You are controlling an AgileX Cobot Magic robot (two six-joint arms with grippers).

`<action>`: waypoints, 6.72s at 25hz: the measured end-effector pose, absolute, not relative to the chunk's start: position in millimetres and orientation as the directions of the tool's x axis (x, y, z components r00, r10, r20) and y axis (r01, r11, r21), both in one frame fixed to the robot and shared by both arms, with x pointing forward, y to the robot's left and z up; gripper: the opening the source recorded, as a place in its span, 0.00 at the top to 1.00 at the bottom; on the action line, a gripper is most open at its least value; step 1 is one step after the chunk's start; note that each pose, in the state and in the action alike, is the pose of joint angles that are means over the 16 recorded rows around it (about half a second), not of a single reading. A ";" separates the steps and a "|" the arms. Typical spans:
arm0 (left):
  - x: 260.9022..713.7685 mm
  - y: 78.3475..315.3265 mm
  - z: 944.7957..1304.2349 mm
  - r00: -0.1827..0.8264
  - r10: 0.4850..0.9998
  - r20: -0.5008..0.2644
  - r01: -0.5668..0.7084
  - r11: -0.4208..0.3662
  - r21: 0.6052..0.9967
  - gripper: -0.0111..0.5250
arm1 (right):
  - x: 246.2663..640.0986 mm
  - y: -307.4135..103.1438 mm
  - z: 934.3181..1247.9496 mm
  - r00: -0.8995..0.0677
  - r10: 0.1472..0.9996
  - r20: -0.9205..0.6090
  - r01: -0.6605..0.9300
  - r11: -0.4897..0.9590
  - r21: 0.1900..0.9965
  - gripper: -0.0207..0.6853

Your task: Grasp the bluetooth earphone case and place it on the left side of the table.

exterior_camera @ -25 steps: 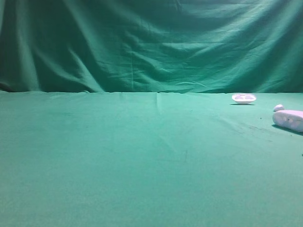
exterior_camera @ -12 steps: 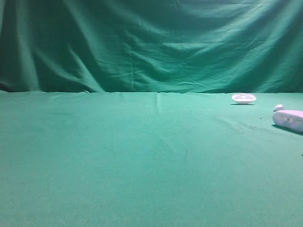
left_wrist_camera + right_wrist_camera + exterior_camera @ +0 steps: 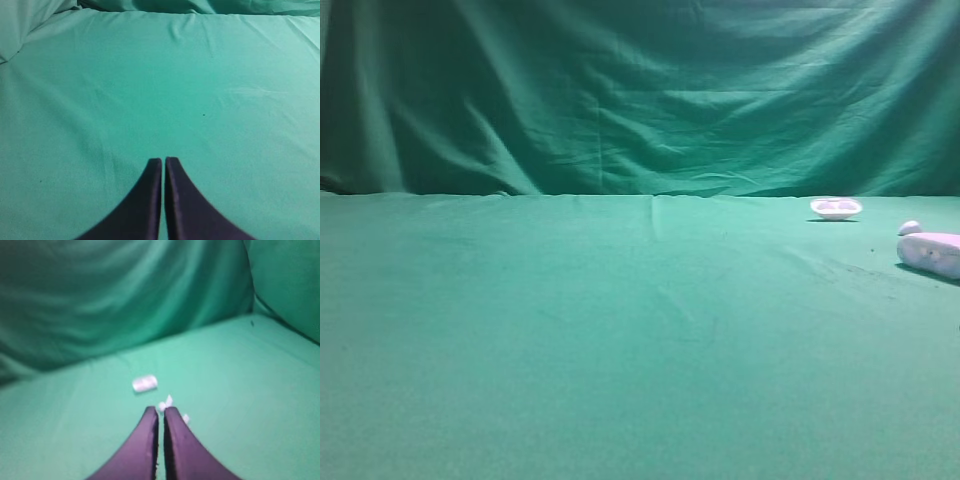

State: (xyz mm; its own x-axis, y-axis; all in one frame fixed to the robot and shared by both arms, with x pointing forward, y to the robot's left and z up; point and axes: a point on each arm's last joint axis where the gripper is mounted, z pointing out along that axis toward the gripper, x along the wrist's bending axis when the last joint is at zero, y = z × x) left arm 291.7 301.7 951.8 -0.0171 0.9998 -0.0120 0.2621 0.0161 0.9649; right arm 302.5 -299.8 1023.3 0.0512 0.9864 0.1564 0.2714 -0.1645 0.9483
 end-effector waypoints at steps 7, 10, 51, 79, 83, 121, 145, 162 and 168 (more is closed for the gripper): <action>291.7 301.7 951.8 -0.017 1.000 -0.012 0.262 0.016 0.965 0.98 | 326.4 -295.4 1042.3 -0.032 0.999 -0.002 0.558 0.020 0.830 0.97; 291.7 301.7 951.8 -0.017 1.000 -0.012 0.262 0.016 0.965 0.98 | 341.4 -289.2 1039.1 -0.119 0.992 -0.046 0.644 0.112 0.757 0.97; 291.7 301.7 951.8 -0.017 1.000 -0.012 0.262 0.016 0.965 0.98 | 543.8 -208.6 935.5 -0.312 0.944 -0.107 0.906 0.329 0.266 0.37; 291.7 301.7 951.8 -0.017 1.000 -0.012 0.262 0.016 0.965 0.98 | 571.8 43.0 1033.2 -0.682 0.730 -0.048 0.615 0.608 0.502 0.51; 291.7 301.7 951.8 -0.017 1.000 -0.012 0.262 0.016 0.965 0.98 | 560.0 97.5 1005.3 -0.746 0.664 -0.043 0.550 0.652 0.521 0.51; 291.7 301.7 951.8 -0.017 1.000 -0.012 0.262 0.016 0.965 0.98 | 505.0 -20.5 1189.7 -0.652 0.757 -0.033 0.598 0.541 0.592 0.87; 291.7 301.7 951.8 -0.017 1.000 -0.012 0.262 0.016 0.965 0.98 | 339.6 -208.2 1173.8 -0.649 0.761 0.011 0.484 0.401 0.778 0.87; 291.7 301.7 951.8 -0.017 1.000 -0.012 0.262 0.016 0.965 0.98 | 313.3 -275.4 1054.1 -0.325 0.943 -0.071 0.332 0.184 0.925 0.87; 291.7 301.7 951.8 -0.017 1.000 -0.012 0.262 0.016 0.965 0.98 | 300.1 -290.2 994.8 -0.161 0.985 -0.057 0.299 0.103 0.949 0.87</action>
State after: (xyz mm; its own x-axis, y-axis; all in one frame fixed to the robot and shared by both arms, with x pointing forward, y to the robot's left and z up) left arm 291.7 301.7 951.8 -0.0171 0.9998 -0.0120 0.2621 0.0161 0.9649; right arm 300.1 -290.2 994.8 -0.1608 0.9854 -0.0565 0.2991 0.1032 0.9486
